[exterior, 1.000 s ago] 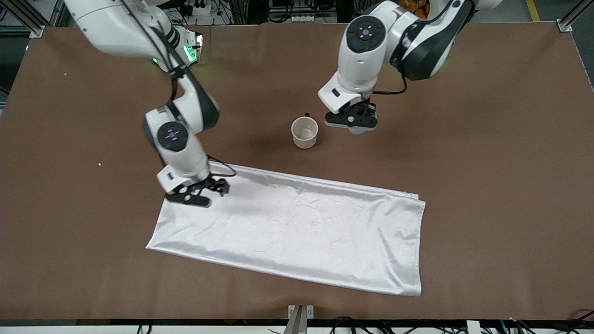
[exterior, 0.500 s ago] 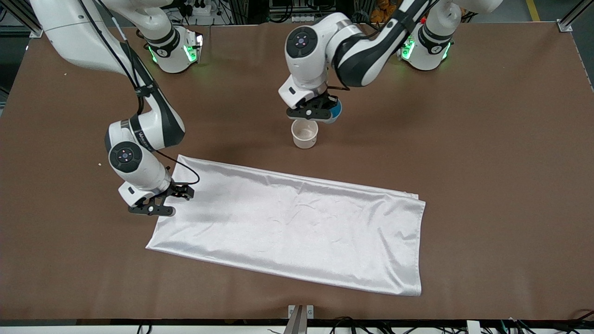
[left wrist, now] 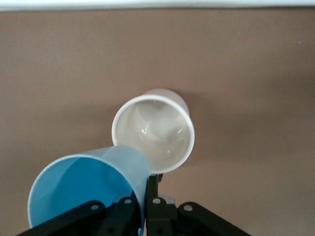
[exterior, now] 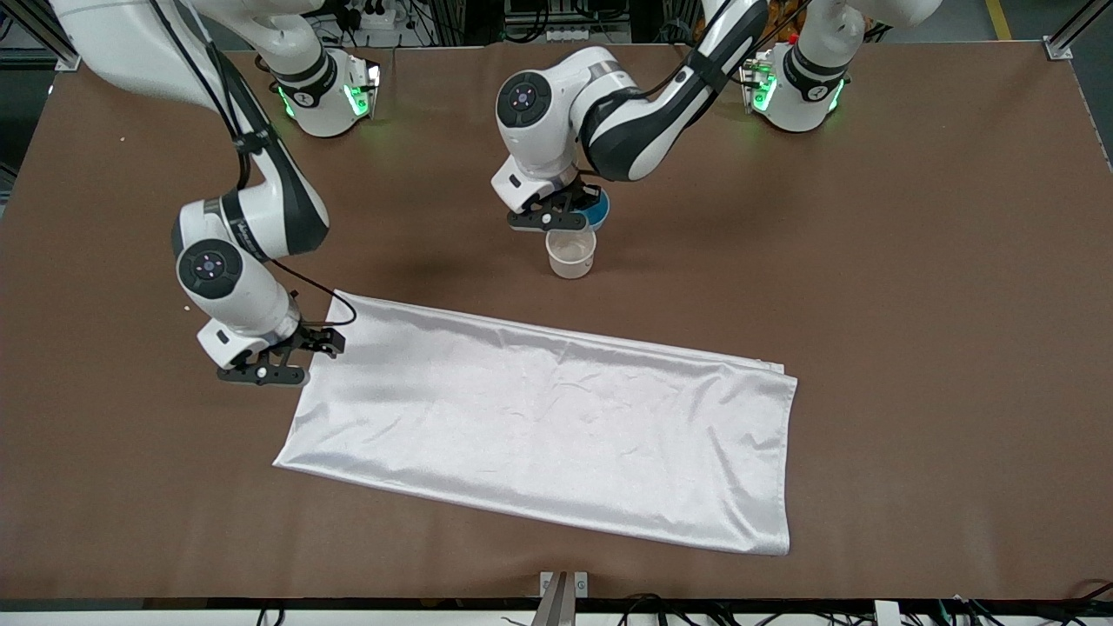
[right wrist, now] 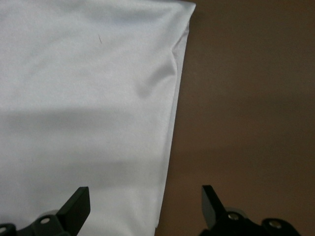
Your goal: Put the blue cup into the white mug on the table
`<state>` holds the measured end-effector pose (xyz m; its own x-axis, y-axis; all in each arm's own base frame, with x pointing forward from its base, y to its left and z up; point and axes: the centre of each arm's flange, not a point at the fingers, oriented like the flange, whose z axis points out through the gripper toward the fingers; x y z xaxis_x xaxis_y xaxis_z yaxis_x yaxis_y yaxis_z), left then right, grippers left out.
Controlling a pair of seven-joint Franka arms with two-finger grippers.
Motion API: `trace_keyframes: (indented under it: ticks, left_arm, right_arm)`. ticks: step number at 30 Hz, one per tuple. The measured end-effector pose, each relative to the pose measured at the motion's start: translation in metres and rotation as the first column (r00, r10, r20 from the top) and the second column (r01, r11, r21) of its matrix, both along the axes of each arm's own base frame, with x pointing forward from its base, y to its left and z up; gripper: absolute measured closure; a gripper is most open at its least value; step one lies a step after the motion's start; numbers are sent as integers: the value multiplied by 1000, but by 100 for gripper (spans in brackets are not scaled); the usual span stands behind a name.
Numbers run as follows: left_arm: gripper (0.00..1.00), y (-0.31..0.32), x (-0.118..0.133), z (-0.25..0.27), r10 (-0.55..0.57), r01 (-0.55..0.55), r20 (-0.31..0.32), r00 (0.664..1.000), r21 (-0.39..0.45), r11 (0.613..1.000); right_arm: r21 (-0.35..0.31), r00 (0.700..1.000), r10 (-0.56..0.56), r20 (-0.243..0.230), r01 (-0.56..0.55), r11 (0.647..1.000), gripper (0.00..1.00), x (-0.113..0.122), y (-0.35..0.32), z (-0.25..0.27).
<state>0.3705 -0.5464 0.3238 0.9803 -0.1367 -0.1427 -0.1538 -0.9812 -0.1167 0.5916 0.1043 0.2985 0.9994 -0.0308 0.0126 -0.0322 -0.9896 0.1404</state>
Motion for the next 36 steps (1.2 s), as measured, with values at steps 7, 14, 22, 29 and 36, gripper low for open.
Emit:
trace_keyframes:
  ticks: [7, 14, 22, 29, 36]
  left_arm:
    - [96, -12, 2, -14, -3, 2, 34, 999, 24, 1000]
    - [96, -21, 2, -28, -3, 3, 27, 1000, 23, 1000]
    - [96, -27, 2, -39, -7, 6, 23, 1000, 16, 1000]
    - [87, -28, 7, -39, 0, 0, 29, 1000, 5, 1000]
    - [57, -28, 11, -35, 5, -5, 37, 999, 0, 1000]
  right_arm:
    - [-32, 1000, 3, -31, -4, 999, 0, -26, 7, 41]
    - [-50, 999, 13, -35, -15, 999, 0, -49, 12, 70]
    - [-37, 999, 52, -15, -53, 998, 0, -51, 1, 112]
    - [-39, 999, 49, -20, -49, 998, 0, -34, -23, 166]
    - [56, 999, 34, -39, -32, 998, 0, -25, -47, 220]
